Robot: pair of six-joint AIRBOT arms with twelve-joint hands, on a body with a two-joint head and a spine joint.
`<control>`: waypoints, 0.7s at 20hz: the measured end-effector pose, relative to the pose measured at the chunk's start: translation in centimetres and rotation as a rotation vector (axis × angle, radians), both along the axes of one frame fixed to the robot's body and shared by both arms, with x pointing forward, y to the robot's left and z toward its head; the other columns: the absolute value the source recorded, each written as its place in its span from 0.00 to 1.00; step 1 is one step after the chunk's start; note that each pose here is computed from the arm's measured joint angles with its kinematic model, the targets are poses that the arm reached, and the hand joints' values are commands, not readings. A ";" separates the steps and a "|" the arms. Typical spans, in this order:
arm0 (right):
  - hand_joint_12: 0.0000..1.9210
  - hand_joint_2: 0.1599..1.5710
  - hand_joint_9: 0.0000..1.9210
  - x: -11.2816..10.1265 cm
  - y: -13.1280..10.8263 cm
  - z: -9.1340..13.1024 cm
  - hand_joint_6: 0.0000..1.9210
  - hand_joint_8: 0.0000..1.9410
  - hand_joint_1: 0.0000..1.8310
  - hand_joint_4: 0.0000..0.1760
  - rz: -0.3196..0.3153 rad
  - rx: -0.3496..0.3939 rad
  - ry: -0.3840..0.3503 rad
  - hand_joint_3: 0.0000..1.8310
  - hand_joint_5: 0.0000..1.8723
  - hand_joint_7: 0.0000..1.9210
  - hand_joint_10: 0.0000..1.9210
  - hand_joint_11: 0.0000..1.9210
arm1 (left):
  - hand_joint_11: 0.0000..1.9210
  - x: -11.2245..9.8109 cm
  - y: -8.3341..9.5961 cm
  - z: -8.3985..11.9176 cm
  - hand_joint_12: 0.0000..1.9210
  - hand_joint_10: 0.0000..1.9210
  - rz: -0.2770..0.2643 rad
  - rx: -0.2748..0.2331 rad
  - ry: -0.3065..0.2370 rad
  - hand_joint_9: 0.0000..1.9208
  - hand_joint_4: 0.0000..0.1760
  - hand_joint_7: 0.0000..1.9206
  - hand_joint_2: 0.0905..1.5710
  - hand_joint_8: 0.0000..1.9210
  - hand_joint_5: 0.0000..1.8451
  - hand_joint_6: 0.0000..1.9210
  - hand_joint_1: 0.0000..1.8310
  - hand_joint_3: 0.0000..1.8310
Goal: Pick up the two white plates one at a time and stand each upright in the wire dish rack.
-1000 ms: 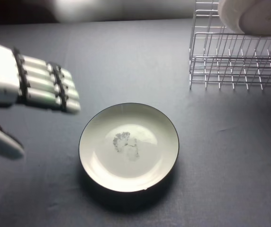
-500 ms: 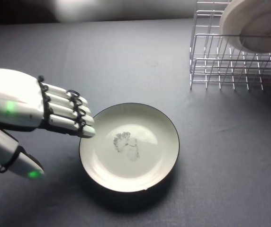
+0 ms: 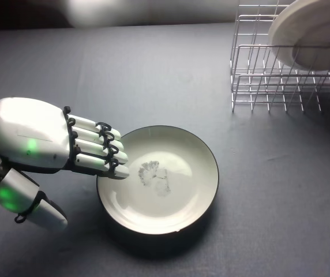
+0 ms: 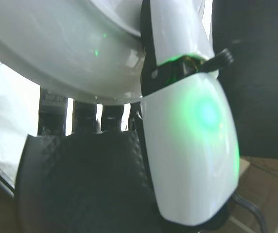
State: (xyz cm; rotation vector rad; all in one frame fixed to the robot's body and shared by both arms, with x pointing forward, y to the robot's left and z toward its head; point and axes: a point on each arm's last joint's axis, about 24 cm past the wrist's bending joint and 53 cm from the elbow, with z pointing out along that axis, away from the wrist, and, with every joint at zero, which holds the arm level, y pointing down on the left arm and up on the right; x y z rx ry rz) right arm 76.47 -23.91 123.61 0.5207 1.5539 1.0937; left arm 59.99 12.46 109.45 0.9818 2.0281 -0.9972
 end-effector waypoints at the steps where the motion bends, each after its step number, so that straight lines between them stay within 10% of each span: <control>1: 0.50 0.72 0.48 0.0 -0.1 -0.1 0.61 0.09 0.62 0.00 0.001 -0.008 -0.001 0.00 0.45 0.49 0.11 0.31 | 0.00 0.0 -0.1 -0.1 0.00 0.00 0.000 0.002 -0.002 0.00 0.00 0.00 0.76 0.00 0.02 0.00 0.00 0.00; 2: 0.53 0.73 0.48 0.0 -0.1 -0.1 0.62 0.03 0.62 0.00 -0.001 -0.007 0.000 0.00 0.44 0.49 0.06 0.28 | 0.01 0.1 -0.1 -0.1 0.00 0.00 0.003 0.004 -0.004 0.01 0.00 0.01 0.77 0.00 0.03 0.01 0.00 0.00; 3: 0.53 0.68 0.48 0.0 -0.1 -0.1 0.29 0.01 0.66 0.00 0.000 -0.008 0.000 0.00 0.40 0.49 0.04 0.27 | 0.01 0.2 -0.1 -0.2 0.00 0.00 0.006 0.005 -0.006 0.00 0.00 0.01 0.77 0.00 0.02 0.00 0.00 0.00; 5: 0.53 0.67 0.47 0.0 -0.1 -0.1 0.05 0.00 0.68 0.00 0.000 -0.007 -0.001 0.00 0.44 0.47 0.01 0.26 | 0.00 0.3 -0.3 -0.4 0.00 0.00 0.009 0.007 -0.009 0.00 0.00 0.00 0.76 0.00 0.00 0.00 0.00 0.00; 14: 0.54 0.63 0.21 0.1 1.9 3.9 0.00 0.00 0.59 0.00 0.030 0.020 -0.052 0.00 0.21 0.22 0.00 0.00 | 0.02 -0.2 0.0 -1.6 0.01 0.00 0.015 0.019 0.019 0.01 0.00 0.02 0.76 0.00 0.03 0.01 0.00 0.00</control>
